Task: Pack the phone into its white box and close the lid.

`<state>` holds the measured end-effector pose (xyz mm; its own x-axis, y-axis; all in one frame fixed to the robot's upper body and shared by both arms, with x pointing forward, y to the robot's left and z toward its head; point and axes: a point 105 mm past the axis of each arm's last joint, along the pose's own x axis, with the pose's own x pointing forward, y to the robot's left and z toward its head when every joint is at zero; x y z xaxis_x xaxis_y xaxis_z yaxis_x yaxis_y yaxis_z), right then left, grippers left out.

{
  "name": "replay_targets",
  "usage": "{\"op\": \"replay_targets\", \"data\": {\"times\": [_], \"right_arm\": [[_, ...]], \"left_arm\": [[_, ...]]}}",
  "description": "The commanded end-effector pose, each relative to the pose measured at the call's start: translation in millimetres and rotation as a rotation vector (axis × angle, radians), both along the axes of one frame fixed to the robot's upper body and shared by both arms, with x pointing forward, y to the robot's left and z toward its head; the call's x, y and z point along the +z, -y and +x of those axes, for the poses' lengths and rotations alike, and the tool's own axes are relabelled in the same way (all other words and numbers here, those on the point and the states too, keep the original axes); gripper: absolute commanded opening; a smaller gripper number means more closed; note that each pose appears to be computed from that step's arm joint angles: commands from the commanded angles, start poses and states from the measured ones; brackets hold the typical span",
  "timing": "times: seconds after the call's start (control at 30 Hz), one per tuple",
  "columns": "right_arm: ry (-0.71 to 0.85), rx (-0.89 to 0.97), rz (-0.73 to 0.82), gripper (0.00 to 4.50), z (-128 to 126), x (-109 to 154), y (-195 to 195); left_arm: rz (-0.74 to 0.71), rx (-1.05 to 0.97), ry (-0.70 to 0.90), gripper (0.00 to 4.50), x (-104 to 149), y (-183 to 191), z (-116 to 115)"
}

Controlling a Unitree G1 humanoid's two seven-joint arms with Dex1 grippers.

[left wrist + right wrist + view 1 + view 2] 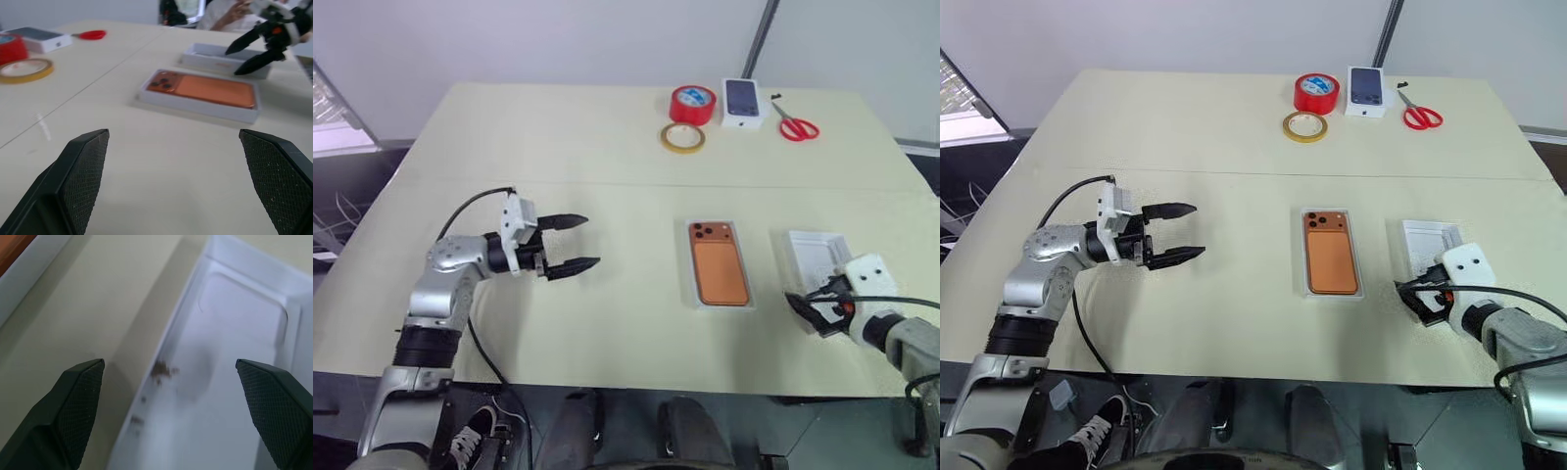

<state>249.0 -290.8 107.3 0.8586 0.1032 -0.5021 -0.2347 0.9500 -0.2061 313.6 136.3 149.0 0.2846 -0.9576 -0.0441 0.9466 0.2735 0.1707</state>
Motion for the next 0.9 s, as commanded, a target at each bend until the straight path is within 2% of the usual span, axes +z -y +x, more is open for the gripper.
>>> {"op": "replay_targets", "data": {"times": [0.03,0.27,0.43,0.6,0.73,0.77,0.8,0.9], "right_arm": [[-0.054,0.026,0.034,4.49,-3.7,14.6,-11.9],[-0.189,0.01,0.183,4.49,5.8,17.2,-27.4],[-0.24,-0.002,0.171,4.49,19.4,23.0,-26.6],[-0.311,-0.014,0.119,4.49,20.1,14.0,-15.8],[-0.338,-0.001,0.148,4.49,20.5,15.8,-20.8],[-0.357,-0.002,0.17,3.99,18.7,14.9,-22.5],[-0.371,-0.002,0.186,3.73,17.3,14.4,-23.9],[-0.379,-0.013,0.153,2.26,17.8,12.0,-22.0]], "left_arm": [[-0.002,-0.056,0.052,4.47,7.6,-0.5,-7.5],[0.036,-0.141,0.038,4.47,-0.2,1.2,-19.5],[0.034,-0.144,0.043,4.47,-2.9,6.3,-21.4],[0.01,-0.131,0.041,4.47,-4.3,13.0,-23.4],[0.003,-0.115,0.034,4.47,-6.3,14.5,-24.9],[0.002,-0.113,0.033,4.5,-7.1,15.0,-25.7],[0.001,-0.111,0.032,4.5,-7.7,15.4,-26.2],[-0.007,-0.108,0.019,4.5,-10.1,17.4,-28.8]]}}
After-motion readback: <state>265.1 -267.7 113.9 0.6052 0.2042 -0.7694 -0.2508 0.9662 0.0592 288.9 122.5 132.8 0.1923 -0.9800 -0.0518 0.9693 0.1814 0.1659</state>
